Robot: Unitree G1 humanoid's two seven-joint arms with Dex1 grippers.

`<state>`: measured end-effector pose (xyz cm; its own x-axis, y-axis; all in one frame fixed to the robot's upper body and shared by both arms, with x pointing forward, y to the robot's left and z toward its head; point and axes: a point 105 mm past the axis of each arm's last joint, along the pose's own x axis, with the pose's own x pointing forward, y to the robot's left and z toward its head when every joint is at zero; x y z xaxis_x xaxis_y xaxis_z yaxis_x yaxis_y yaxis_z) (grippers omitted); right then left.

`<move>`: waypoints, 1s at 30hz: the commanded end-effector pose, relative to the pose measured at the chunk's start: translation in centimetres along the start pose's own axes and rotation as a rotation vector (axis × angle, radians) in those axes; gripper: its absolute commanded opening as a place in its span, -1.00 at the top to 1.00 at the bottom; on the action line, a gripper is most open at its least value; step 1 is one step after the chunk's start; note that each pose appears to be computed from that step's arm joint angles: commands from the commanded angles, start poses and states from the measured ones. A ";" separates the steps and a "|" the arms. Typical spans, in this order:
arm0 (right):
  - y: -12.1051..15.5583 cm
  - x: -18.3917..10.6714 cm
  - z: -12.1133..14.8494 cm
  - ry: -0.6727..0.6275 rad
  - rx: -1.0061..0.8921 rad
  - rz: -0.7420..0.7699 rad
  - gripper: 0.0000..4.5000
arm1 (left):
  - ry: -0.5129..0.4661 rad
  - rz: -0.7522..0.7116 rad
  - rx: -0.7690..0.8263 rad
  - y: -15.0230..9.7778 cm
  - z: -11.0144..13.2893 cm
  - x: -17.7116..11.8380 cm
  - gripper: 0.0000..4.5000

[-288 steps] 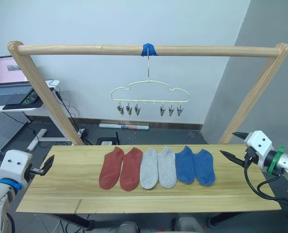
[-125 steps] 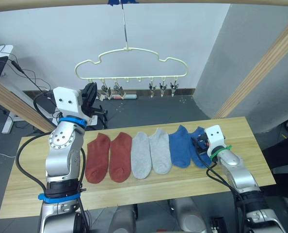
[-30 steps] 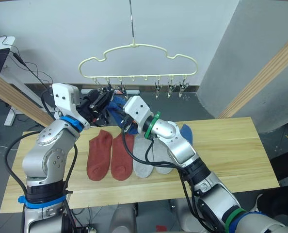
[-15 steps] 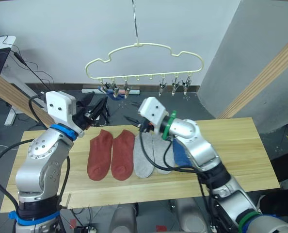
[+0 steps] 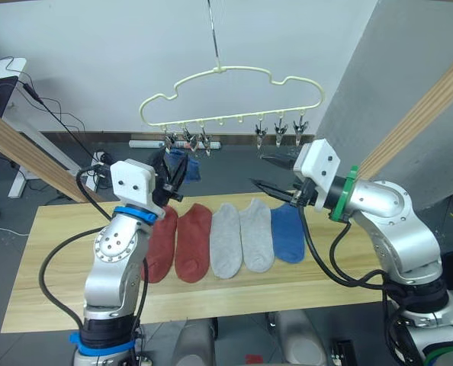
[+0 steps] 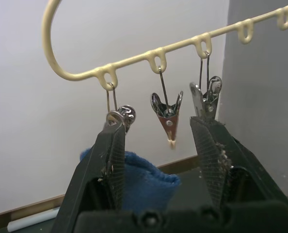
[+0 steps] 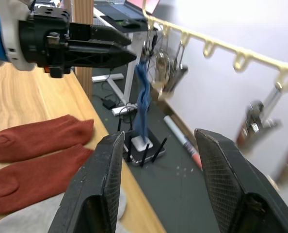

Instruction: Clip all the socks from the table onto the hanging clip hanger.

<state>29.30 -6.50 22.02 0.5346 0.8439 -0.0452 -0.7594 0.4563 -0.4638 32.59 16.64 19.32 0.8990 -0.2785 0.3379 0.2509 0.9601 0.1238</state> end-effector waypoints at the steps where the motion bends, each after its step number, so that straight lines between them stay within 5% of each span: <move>1: -0.1 -0.9 1.2 -0.028 -0.019 -0.028 -0.07 | -0.047 0.005 0.022 -0.1 0.6 0.4 -0.04; 30: 0.0 -1.5 1.4 -0.032 0.016 -0.027 -0.07 | -0.125 0.024 0.023 0.4 1.0 3.7 -0.04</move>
<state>28.83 -7.49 22.15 0.5579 0.8287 -0.0444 -0.7651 0.4929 -0.4143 36.28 16.38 20.08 0.8838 -0.2444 0.3989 0.2221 0.9697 0.1019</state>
